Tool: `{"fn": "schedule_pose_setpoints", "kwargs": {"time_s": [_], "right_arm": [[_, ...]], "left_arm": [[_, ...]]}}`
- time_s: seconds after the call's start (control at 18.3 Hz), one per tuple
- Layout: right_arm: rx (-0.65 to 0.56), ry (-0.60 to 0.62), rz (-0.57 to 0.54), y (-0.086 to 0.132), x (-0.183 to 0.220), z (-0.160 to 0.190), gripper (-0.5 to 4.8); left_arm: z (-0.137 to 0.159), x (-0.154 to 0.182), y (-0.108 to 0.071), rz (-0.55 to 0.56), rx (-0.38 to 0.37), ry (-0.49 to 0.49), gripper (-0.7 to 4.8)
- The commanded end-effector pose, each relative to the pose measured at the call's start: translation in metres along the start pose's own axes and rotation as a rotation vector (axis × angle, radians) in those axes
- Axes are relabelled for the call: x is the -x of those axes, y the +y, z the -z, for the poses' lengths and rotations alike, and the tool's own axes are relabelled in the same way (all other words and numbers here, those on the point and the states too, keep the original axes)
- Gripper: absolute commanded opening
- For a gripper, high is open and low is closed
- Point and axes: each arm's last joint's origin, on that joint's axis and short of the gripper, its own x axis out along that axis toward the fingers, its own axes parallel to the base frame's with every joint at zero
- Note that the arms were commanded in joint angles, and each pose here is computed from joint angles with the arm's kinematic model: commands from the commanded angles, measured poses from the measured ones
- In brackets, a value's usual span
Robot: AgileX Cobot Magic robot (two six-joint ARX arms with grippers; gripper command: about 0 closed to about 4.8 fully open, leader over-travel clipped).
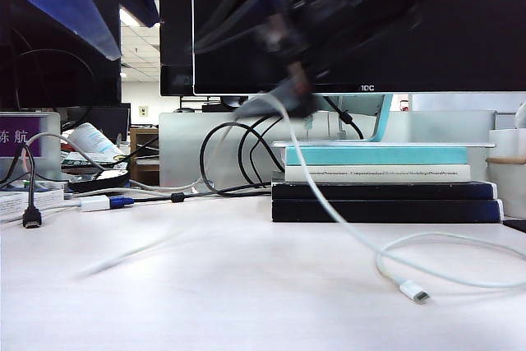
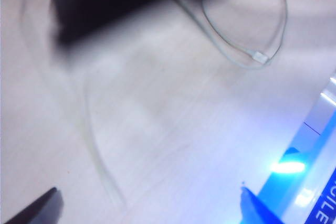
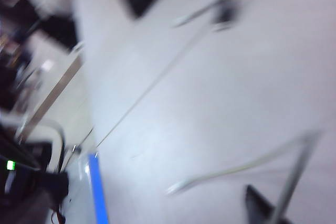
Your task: Unfold the white charging cable into a straight cable.
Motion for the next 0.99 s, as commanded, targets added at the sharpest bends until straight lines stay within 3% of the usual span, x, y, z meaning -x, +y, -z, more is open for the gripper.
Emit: {"fn": "schedule_pose_setpoints", "kwargs": {"time_s": [0.05,0.22,0.44,0.6,0.71,0.99], "right_arm": [[0.011,0.040,-0.027,0.013,0.021,-0.013,4.79],[0.074,0.008,-0.030,0.035,0.035,-0.026,4.79],[0.071,0.021,0.008,0.045,0.048,-0.023,4.79],[0.085,0.065,-0.235,0.057,0.043,-0.021,4.79],[0.131,0.082,-0.471,0.070,0.042,-0.024,4.79],[0.062,0.094,-0.470,0.071,0.042,-0.025,4.79]], "left_arm": [[-0.005,0.001,0.001,-0.006,-0.015,-0.051,4.79],[-0.009,0.000,0.002,-0.009,-0.022,-0.085,4.79],[-0.010,-0.002,0.002,-0.008,-0.020,-0.084,4.79],[-0.010,-0.002,0.002,-0.008,-0.018,-0.083,4.79],[-0.009,-0.002,0.002,-0.007,-0.017,-0.076,4.79],[-0.008,0.001,0.002,-0.040,-0.018,-0.075,4.79]]}}
